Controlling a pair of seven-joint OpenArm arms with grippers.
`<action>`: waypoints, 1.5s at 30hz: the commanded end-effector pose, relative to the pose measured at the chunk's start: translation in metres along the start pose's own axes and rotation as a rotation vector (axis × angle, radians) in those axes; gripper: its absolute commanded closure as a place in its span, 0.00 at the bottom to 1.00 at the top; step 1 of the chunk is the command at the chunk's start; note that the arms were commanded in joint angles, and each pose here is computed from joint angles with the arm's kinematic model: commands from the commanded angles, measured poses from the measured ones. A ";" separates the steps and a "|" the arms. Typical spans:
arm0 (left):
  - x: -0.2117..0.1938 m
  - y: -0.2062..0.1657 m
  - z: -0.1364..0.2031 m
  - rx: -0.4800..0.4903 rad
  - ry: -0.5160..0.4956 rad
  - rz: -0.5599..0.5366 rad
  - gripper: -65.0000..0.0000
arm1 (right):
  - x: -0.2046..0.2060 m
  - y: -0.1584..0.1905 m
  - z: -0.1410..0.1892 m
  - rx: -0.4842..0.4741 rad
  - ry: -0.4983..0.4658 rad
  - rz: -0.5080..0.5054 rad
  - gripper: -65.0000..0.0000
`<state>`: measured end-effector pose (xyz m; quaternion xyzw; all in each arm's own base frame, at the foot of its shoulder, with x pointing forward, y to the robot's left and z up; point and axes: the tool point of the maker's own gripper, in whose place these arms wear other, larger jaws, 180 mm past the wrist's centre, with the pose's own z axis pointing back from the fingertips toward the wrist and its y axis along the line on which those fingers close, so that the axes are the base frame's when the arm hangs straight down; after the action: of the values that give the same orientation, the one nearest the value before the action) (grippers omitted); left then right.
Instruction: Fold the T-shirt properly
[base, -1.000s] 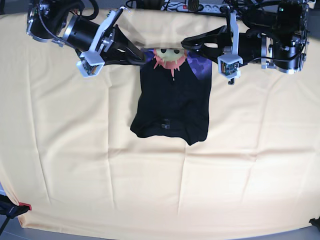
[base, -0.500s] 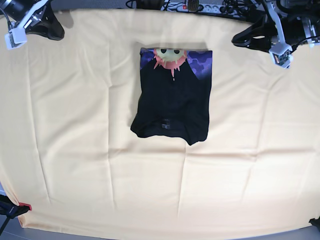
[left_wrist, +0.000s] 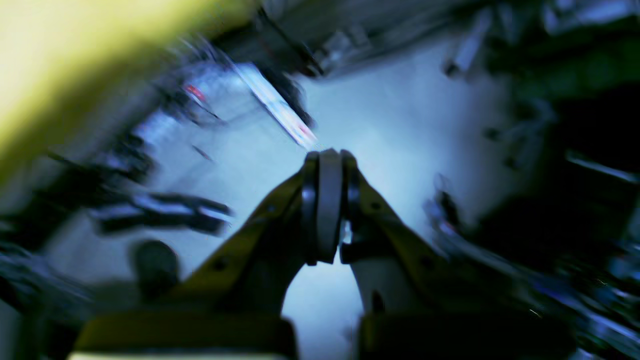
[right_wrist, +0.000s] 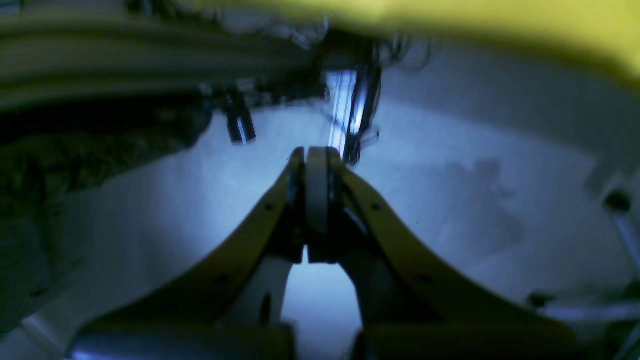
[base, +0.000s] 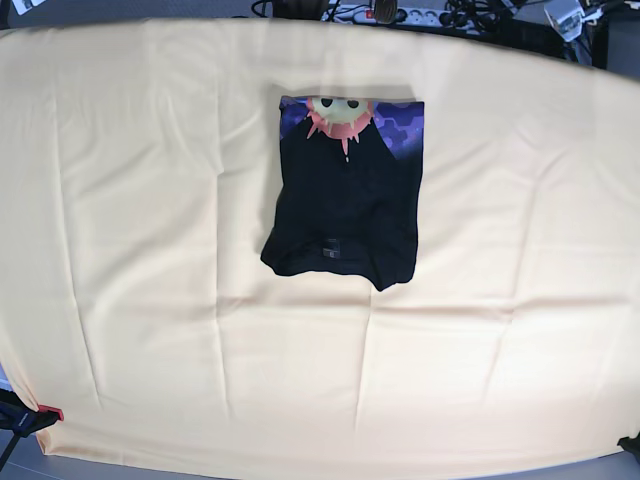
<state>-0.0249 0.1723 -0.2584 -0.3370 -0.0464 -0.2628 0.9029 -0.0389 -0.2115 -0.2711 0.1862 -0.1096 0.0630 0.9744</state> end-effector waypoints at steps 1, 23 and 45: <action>0.002 -0.004 0.000 -0.018 -0.005 -0.008 1.00 | 0.000 0.001 0.000 0.015 -0.003 -0.005 1.00; -0.072 0.123 -0.211 0.120 -0.164 0.480 1.00 | -0.084 -0.041 -0.238 0.161 0.164 -0.103 1.00; -0.073 0.178 -0.331 0.512 -0.238 0.437 1.00 | -0.062 -0.022 -0.377 -0.051 0.087 0.129 1.00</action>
<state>-0.0282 0.1081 -0.6376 -0.1271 -0.1368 -0.0044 0.9824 -0.0232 -0.0952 -0.6361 0.1470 -0.0754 0.1303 0.9776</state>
